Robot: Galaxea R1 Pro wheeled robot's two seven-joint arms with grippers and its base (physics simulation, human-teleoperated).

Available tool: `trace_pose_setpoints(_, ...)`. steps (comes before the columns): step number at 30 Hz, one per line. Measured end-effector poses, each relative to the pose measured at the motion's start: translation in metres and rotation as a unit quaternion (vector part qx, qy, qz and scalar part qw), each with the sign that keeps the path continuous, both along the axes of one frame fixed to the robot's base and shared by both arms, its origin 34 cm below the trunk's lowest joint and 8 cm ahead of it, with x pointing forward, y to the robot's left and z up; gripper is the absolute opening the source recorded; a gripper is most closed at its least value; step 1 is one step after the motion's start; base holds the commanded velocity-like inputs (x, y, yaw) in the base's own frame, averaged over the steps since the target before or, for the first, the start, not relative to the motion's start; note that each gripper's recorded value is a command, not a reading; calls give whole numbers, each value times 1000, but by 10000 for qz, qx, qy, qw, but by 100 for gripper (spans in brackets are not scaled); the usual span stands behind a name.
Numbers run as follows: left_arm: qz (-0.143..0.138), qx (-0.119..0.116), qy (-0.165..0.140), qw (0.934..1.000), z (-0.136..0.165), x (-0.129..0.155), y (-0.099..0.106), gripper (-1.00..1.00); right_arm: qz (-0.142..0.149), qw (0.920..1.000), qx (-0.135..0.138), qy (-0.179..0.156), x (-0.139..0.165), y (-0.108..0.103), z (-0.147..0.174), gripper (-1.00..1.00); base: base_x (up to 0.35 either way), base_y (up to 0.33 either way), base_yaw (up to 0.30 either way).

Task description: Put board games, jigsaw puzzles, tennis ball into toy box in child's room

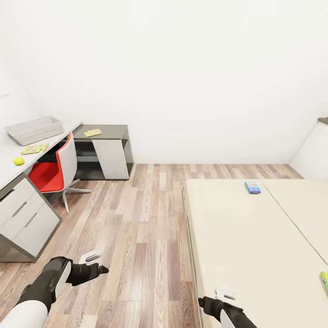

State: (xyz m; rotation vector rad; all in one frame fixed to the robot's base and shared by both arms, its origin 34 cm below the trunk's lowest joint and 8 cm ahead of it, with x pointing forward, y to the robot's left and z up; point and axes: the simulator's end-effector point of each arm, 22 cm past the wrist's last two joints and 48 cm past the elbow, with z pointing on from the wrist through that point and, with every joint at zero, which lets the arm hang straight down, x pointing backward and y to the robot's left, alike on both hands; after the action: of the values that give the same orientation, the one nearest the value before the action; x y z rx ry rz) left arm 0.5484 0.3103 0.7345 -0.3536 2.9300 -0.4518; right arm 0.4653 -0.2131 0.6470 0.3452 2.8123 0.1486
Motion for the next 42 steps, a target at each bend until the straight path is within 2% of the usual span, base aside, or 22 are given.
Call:
trace_pose_setpoints(20, 1, 6, -1, 10000, 0, 0, 1, 100, -3, 10000, -6, -6, 0, 0, 0, 100, 0, -3, -40)
trace_pose_setpoints(42, -1, -1, 0, 10000, 0, 0, 0, 100, -2, 10000, -7, -3, 0, 1, 0, 100, 0, -108, 0)
